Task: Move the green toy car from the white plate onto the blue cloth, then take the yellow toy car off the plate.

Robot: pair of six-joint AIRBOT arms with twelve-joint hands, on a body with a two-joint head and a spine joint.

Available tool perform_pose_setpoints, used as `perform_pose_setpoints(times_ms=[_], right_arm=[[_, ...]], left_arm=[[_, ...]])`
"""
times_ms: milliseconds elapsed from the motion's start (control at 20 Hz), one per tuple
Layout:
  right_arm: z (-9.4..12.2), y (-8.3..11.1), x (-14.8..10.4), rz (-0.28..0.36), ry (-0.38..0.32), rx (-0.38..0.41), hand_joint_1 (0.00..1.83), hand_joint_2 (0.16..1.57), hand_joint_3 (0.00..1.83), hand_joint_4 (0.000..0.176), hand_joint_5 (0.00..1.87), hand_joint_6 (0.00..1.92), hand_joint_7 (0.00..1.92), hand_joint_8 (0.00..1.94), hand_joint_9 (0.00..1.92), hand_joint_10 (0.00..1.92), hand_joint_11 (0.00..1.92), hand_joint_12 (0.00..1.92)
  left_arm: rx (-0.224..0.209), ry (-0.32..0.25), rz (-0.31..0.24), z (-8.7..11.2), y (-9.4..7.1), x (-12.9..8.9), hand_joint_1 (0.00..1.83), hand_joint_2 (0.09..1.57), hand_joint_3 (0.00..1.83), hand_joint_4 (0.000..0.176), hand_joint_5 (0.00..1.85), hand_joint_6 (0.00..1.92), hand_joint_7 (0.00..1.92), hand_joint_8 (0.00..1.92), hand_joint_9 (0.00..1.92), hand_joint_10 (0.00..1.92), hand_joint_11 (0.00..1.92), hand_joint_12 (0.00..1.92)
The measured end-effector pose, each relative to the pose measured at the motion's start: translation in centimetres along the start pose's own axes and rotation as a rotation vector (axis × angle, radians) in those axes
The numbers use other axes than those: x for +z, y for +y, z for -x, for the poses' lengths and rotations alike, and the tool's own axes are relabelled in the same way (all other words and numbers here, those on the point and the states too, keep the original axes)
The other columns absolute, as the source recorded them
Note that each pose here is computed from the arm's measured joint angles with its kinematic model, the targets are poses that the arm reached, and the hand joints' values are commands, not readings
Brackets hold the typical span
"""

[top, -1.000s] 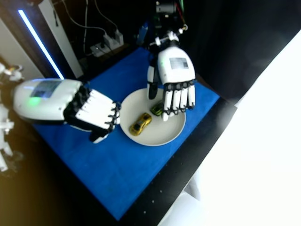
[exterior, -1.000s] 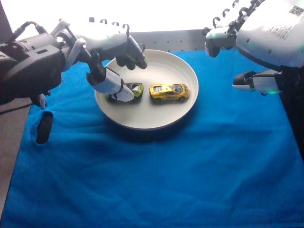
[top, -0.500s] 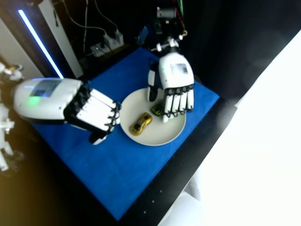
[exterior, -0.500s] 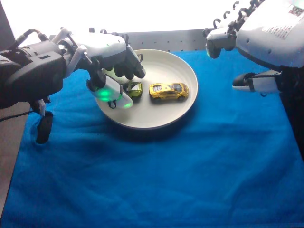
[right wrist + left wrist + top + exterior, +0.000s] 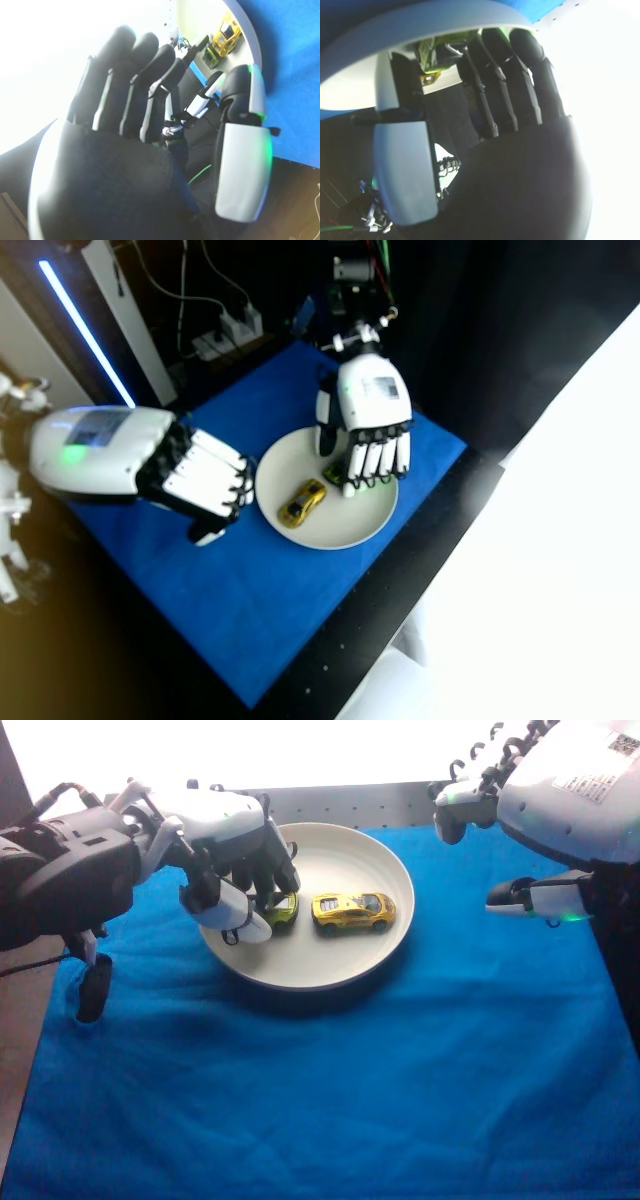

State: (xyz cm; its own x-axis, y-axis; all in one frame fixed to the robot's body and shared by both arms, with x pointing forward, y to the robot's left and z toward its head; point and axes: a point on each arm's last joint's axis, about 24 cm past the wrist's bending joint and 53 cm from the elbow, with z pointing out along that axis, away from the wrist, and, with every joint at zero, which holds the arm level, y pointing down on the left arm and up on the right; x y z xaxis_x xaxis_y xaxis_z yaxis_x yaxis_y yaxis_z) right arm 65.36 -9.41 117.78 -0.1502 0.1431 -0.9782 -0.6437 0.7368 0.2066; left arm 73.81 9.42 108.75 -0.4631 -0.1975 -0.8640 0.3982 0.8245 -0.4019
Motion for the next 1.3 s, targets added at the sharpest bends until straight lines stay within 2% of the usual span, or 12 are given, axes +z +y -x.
perform_pose_setpoints(times_ms=[100, 350, 400, 550, 600, 750, 1050, 1100, 1150, 1200, 1250, 1300], right_arm=[[0.0, 0.0, 0.0, 0.0, 0.0, 0.0, 1.08, 0.95, 0.01, 0.0, 0.62, 0.81, 0.64, 1.18, 0.6, 1.42, 0.51, 1.81], [0.0, 0.0, 0.0, 0.001, -0.002, 0.0, 1.08, 0.97, 0.01, 0.0, 0.63, 0.77, 0.65, 1.07, 0.61, 1.34, 0.51, 1.75], [0.0, 0.0, -0.1, 0.001, -0.001, 0.0, 1.09, 0.98, 0.01, 0.0, 0.62, 0.75, 0.64, 1.07, 0.59, 1.33, 0.46, 1.75], [-0.4, -0.1, -0.1, -0.001, 0.006, 0.0, 1.09, 0.97, 0.0, 0.0, 0.65, 0.73, 0.66, 1.03, 0.61, 1.29, 0.48, 1.72], [-0.3, 0.0, -0.1, -0.001, 0.005, 0.0, 1.09, 0.97, 0.0, 0.0, 0.65, 0.73, 0.66, 1.04, 0.61, 1.3, 0.48, 1.74], [-0.2, 0.0, -0.1, 0.0, 0.001, 0.0, 1.11, 0.97, 0.0, 0.0, 0.66, 0.69, 0.64, 1.1, 0.58, 1.35, 0.46, 1.77], [-0.2, 0.0, -0.1, 0.0, 0.001, 0.001, 1.14, 0.97, 0.0, 0.0, 0.68, 0.61, 0.63, 1.06, 0.55, 1.36, 0.4, 1.82], [-0.2, 0.0, -0.1, 0.0, 0.001, 0.001, 1.17, 0.97, 0.0, 0.0, 0.69, 0.6, 0.63, 1.05, 0.54, 1.36, 0.4, 1.82], [-0.2, 0.0, -0.1, 0.0, 0.001, 0.001, 1.17, 0.96, 0.0, 0.0, 0.68, 0.6, 0.64, 1.06, 0.55, 1.36, 0.4, 1.81], [-0.2, -0.1, -0.1, -0.002, 0.0, 0.004, 1.17, 0.96, 0.0, 0.0, 0.69, 0.59, 0.64, 1.06, 0.55, 1.35, 0.4, 1.79], [-0.2, -0.1, -0.1, -0.002, 0.0, 0.005, 1.17, 0.96, 0.0, 0.0, 0.7, 0.59, 0.64, 1.06, 0.54, 1.36, 0.39, 1.81], [-0.2, -0.1, -0.2, -0.004, 0.0, 0.007, 1.18, 0.96, 0.0, 0.0, 0.7, 0.6, 0.64, 1.08, 0.54, 1.38, 0.39, 1.82]], left_arm=[[-0.007, 0.001, 0.0, -0.2, 0.0, 0.1, 1.23, 1.19, 0.0, 0.0, 0.78, 1.03, 0.89, 1.4, 0.81, 1.57, 0.73, 1.9], [-0.008, -0.001, 0.0, -0.3, 0.0, 0.1, 1.21, 1.17, 0.0, 0.0, 0.85, 1.07, 0.9, 1.31, 0.78, 1.38, 0.65, 1.76], [-0.009, -0.002, 0.0, -0.3, 0.0, 0.1, 1.19, 1.18, 0.0, 0.0, 0.85, 1.11, 0.85, 1.34, 0.61, 1.44, 0.38, 1.89], [-0.017, -0.011, -0.005, -0.3, -0.1, 0.1, 1.2, 1.18, 0.0, 0.0, 0.86, 1.08, 0.85, 1.37, 0.7, 1.5, 0.52, 1.89], [-0.016, -0.014, -0.012, -0.3, -0.3, -0.1, 1.21, 1.17, 0.0, 0.0, 0.88, 1.02, 0.88, 1.35, 0.68, 1.49, 0.39, 1.92], [-0.018, -0.014, -0.027, -0.4, -0.9, -0.9, 1.22, 1.17, 0.0, 0.0, 0.89, 0.99, 0.86, 1.4, 0.64, 1.6, 0.39, 1.92], [-0.005, -0.109, -0.065, 2.6, -1.6, -3.5, 1.35, 1.21, 0.01, 0.0, 0.77, 1.12, 0.8, 1.37, 0.7, 1.63, 0.6, 1.91], [-0.002, -0.116, -0.074, 2.8, -1.9, -3.8, 1.34, 1.22, 0.0, 0.0, 0.78, 1.1, 0.79, 1.42, 0.65, 1.65, 0.44, 1.92], [0.004, -0.121, -0.088, 2.9, -2.5, -4.1, 1.26, 1.19, 0.0, 0.0, 0.86, 1.0, 0.83, 1.48, 0.74, 1.79, 0.66, 1.92], [0.012, -0.13, -0.102, 3.0, -3.0, -4.6, 1.24, 1.17, 0.0, 0.0, 0.9, 0.94, 0.87, 1.43, 0.68, 1.71, 0.13, 1.92], [0.019, -0.141, -0.115, 3.3, -3.4, -5.2, 1.22, 1.17, 0.0, 0.0, 0.91, 0.98, 0.88, 1.38, 0.68, 1.64, 0.04, 1.92], [0.027, -0.151, -0.129, 3.5, -3.9, -5.9, 1.22, 1.16, 0.0, 0.0, 0.94, 0.93, 0.89, 1.35, 0.63, 1.55, 0.01, 1.72]])
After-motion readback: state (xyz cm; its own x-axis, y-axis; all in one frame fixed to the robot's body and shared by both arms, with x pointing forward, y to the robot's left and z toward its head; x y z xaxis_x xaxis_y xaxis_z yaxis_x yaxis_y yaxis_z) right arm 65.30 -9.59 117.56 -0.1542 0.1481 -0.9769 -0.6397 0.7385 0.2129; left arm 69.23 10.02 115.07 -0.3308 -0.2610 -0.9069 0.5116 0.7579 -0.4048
